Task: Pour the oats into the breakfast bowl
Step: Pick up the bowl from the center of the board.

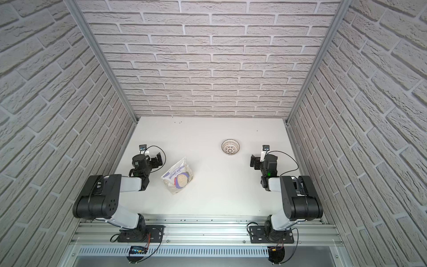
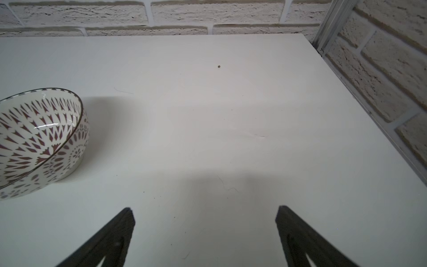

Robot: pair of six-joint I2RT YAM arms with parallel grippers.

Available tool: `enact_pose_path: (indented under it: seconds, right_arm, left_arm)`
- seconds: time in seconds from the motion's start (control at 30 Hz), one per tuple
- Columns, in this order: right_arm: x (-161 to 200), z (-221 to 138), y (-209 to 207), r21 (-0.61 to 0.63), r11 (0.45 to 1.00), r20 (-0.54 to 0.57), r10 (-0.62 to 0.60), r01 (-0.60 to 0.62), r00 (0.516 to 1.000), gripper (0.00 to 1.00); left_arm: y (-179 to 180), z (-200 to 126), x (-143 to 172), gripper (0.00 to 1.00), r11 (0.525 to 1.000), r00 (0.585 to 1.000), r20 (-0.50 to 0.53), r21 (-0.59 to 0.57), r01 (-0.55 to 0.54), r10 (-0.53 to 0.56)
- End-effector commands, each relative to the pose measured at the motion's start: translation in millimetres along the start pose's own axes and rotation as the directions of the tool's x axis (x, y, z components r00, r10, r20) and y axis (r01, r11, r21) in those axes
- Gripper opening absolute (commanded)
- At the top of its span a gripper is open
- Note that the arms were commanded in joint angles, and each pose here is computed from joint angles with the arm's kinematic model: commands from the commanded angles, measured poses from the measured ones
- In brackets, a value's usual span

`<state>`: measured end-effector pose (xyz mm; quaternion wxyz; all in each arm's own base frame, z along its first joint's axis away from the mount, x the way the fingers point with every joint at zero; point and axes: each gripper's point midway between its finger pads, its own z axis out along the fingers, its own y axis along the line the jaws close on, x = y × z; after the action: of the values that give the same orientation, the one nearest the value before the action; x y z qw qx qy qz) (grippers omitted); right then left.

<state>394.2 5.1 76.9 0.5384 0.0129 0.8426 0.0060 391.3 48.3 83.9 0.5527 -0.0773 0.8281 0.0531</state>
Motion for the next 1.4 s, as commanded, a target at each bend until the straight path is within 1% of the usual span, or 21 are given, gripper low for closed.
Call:
enact_pose_path:
  seconds: [0.0, 0.57, 0.6, 0.67, 0.7, 0.73, 0.77, 0.83, 0.87, 0.9, 0.93, 0.97, 1.0, 1.07, 1.17, 1.2, 1.23, 1.3, 1.37]
  right_arm:
    - [-16.2, 0.4, -0.3, -0.005, 1.000, 0.049, 0.016, -0.015, 0.999, 0.99]
    - [-16.8, -0.1, -0.3, -0.005, 1.000, 0.052, 0.018, -0.018, 0.998, 0.99]
    - [-18.6, -1.4, -1.1, 0.002, 1.000, 0.060, 0.017, -0.018, 0.998, 0.99]
    - [-27.5, -7.6, -4.0, 0.034, 0.999, 0.082, 0.018, -0.021, 0.996, 0.99]
    - [-34.8, -12.8, -6.9, 0.054, 0.998, 0.090, 0.026, -0.031, 0.996, 0.99]
    - [-40.2, -18.1, -11.6, 0.085, 0.995, 0.063, 0.047, -0.053, 0.997, 0.99]
    - [-40.2, -22.9, -19.2, 0.134, 0.986, 0.009, 0.097, -0.097, 0.995, 0.99]
    - [-51.2, -34.9, -35.9, 0.249, 0.947, -0.036, 0.219, -0.203, 0.975, 0.99]
    - [-51.1, -43.1, -46.7, 0.326, 0.910, -0.053, 0.288, -0.256, 0.956, 0.99]
    - [-51.8, -51.8, -56.4, 0.395, 0.871, -0.068, 0.346, -0.293, 0.936, 0.99]
    - [-46.9, -61.7, -65.2, 0.466, 0.825, -0.093, 0.405, -0.320, 0.910, 0.99]
    - [-44.0, -70.9, -72.4, 0.527, 0.779, -0.100, 0.454, -0.339, 0.886, 0.99]
    - [-42.9, -75.9, -73.7, 0.547, 0.765, -0.123, 0.476, -0.340, 0.871, 0.99]
    - [-50.4, -73.2, -56.1, 0.461, 0.817, -0.187, 0.470, -0.346, 0.862, 0.99]
    - [-66.1, -72.9, -31.6, 0.332, 0.850, -0.214, 0.491, -0.409, 0.845, 0.99]
    - [-71.8, -72.0, -22.2, 0.281, 0.857, -0.223, 0.496, -0.432, 0.839, 0.99]
    - [-78.1, -68.5, -8.9, 0.216, 0.861, -0.242, 0.505, -0.461, 0.829, 0.99]
    - [-82.4, -58.2, 13.5, 0.138, 0.865, -0.303, 0.500, -0.482, 0.811, 0.99]
    - [-85.0, -44.9, 35.9, 0.092, 0.880, -0.366, 0.465, -0.466, 0.806, 1.00]
  left_arm:
    - [-0.6, -0.3, -5.1, 0.98, 1.000, 1.000, 0.028, 0.010, -0.003, 0.002]
    - [0.1, -0.2, -5.0, 0.98, 1.000, 1.000, 0.027, 0.009, -0.002, 0.001]
    - [3.3, -0.6, -12.3, 0.98, 1.000, 0.999, 0.041, -0.013, 0.004, -0.004]
    - [11.0, -3.3, -34.2, 0.98, 0.997, 1.000, 0.007, -0.079, 0.013, -0.012]
    - [17.9, -6.7, -44.6, 0.98, 0.991, 0.998, -0.048, -0.127, 0.032, -0.039]
    - [22.7, -11.8, -50.9, 0.98, 0.986, 0.994, -0.089, -0.158, 0.049, -0.063]
    - [19.4, -17.1, -57.1, 0.98, 0.989, 0.994, -0.092, -0.136, 0.054, -0.066]
    - [8.2, -29.9, -74.4, 0.98, 0.995, 0.996, -0.020, -0.059, 0.085, -0.087]
    - [8.1, -37.9, -82.9, 0.98, 0.991, 0.992, 0.016, -0.050, 0.127, -0.127]
    - [13.1, -46.1, -90.2, 0.98, 0.979, 0.981, 0.035, -0.071, 0.192, -0.190]
    - [18.0, -53.9, -93.0, 0.98, 0.958, 0.962, 0.026, -0.092, 0.272, -0.271]
    - [15.5, -59.3, -90.2, 0.99, 0.949, 0.950, -0.022, -0.070, 0.308, -0.310]
    - [8.6, -62.1, -86.5, 0.98, 0.942, 0.940, -0.061, -0.020, 0.336, -0.337]
    - [-7.1, -64.4, -85.4, 0.98, 0.914, 0.914, -0.096, 0.064, 0.401, -0.394]
    - [-17.9, -69.7, -85.5, 0.98, 0.874, 0.879, -0.129, 0.114, 0.472, -0.458]
    - [-17.7, -73.9, -85.9, 0.98, 0.864, 0.870, -0.124, 0.118, 0.490, -0.477]
    - [-11.7, -80.9, -84.5, 0.98, 0.848, 0.851, -0.105, 0.090, 0.523, -0.514]
    - [-0.9, -95.6, -83.1, 0.98, 0.828, 0.829, -0.066, 0.047, 0.559, -0.555]
    - [3.6, -110.7, -83.6, 0.98, 0.824, 0.825, -0.045, 0.038, 0.565, -0.563]
